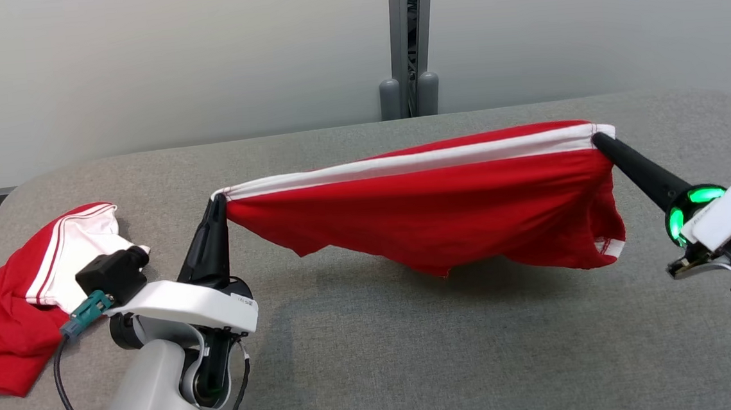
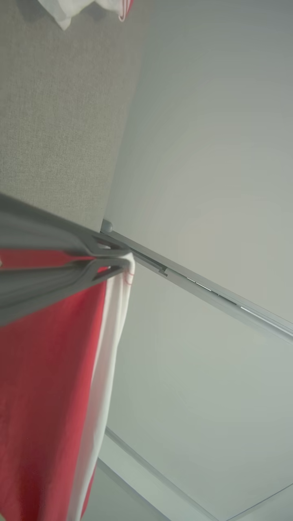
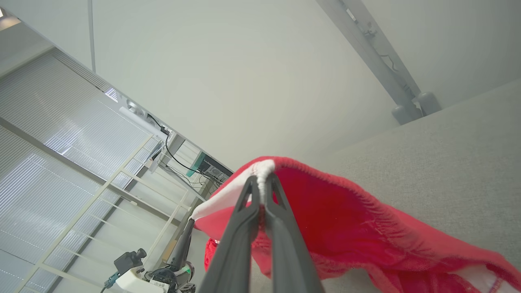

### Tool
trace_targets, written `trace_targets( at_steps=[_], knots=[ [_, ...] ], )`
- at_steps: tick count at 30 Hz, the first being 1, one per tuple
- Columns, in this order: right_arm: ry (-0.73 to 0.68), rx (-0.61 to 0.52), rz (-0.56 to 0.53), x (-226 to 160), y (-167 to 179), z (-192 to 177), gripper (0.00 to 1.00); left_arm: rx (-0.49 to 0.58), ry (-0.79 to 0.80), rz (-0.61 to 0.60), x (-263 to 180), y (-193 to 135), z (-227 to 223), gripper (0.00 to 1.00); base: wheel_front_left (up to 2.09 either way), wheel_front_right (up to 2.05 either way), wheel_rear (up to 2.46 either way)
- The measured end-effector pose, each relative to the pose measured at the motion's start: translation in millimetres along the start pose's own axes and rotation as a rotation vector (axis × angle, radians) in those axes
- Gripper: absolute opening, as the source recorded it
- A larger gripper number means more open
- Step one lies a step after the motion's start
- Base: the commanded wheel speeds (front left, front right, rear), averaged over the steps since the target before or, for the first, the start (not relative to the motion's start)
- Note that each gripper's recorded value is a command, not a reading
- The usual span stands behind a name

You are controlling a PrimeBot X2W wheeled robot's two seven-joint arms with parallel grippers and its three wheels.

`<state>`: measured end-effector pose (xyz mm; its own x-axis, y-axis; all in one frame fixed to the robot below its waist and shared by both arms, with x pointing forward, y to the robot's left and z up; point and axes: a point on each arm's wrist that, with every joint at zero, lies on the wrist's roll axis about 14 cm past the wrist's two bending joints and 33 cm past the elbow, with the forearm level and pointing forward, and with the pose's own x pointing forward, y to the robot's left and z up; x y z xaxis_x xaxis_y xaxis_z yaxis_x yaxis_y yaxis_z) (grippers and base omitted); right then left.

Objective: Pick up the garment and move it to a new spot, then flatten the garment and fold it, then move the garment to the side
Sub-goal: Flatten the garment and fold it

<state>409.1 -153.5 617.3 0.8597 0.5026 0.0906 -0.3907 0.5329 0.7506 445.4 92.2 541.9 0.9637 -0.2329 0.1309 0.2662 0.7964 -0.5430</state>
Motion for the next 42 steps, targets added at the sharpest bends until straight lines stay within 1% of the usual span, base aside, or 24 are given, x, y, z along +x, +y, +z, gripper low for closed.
trace_targets(
  at_steps=[4, 11, 14, 17, 21, 24, 30, 34, 38, 39, 40, 42],
  knots=[
    [-0.033, -0.014, 0.052, 10.5, 19.4, 14.0, 0.00, 0.004, -0.046, -0.014, 2.9, -6.0, 14.5, 0.00, 0.00, 0.00, 0.00],
    [-0.056, -0.060, 0.125, 31.8, 50.4, 31.6, 0.00, 0.046, -0.105, -0.090, 21.9, -32.7, 41.1, 0.00, 0.00, 0.00, 0.00],
    [-0.066, -0.097, 0.153, 43.2, 65.3, 43.6, 0.00, 0.067, -0.154, -0.125, 36.1, -44.8, 65.8, 0.00, 0.00, 0.00, 0.00],
    [-0.073, -0.111, 0.175, 54.0, 79.0, 54.2, 0.00, 0.078, -0.201, -0.154, 49.3, -57.0, 91.9, 0.00, 0.00, 0.00, 0.00],
    [-0.093, -0.154, 0.185, 65.4, 93.8, 71.0, 0.00, 0.081, -0.246, -0.177, 62.8, -69.7, 121.9, 0.00, 0.00, 0.00, 0.00],
    [-0.096, -0.165, 0.192, 73.1, 102.7, 76.6, 0.00, 0.086, -0.279, -0.186, 68.4, -75.8, 140.2, 0.00, 0.00, 0.00, 0.00],
    [-0.074, -0.208, 0.170, 87.1, 101.3, 74.7, 0.00, 0.088, -0.269, -0.182, 74.0, -75.9, 142.1, 0.00, 0.00, 0.00, 0.00],
    [-0.068, -0.227, 0.130, 98.2, 86.1, 73.6, 0.00, 0.085, -0.229, -0.171, 83.3, -71.0, 132.6, 0.00, 0.00, 0.00, 0.00],
    [-0.069, -0.280, 0.096, 118.9, 71.5, 77.1, 0.00, 0.085, -0.186, -0.162, 105.2, -65.1, 127.7, 0.00, 0.00, 0.00, 0.00],
    [-0.092, -0.315, 0.093, 132.5, 68.6, 84.0, 0.00, 0.145, -0.177, -0.172, 119.5, -64.2, 129.7, 0.00, 0.00, 0.00, 0.00],
    [-0.116, -0.337, 0.096, 140.3, 69.0, 89.9, 0.00, 0.172, -0.182, -0.179, 128.0, -64.8, 133.4, 0.00, 0.00, 0.00, 0.00],
    [-0.159, -0.396, 0.111, 156.9, 71.4, 98.5, 0.00, 0.185, -0.193, -0.188, 145.9, -65.8, 138.7, 0.00, 0.00, 0.00, 0.00]
  ],
)
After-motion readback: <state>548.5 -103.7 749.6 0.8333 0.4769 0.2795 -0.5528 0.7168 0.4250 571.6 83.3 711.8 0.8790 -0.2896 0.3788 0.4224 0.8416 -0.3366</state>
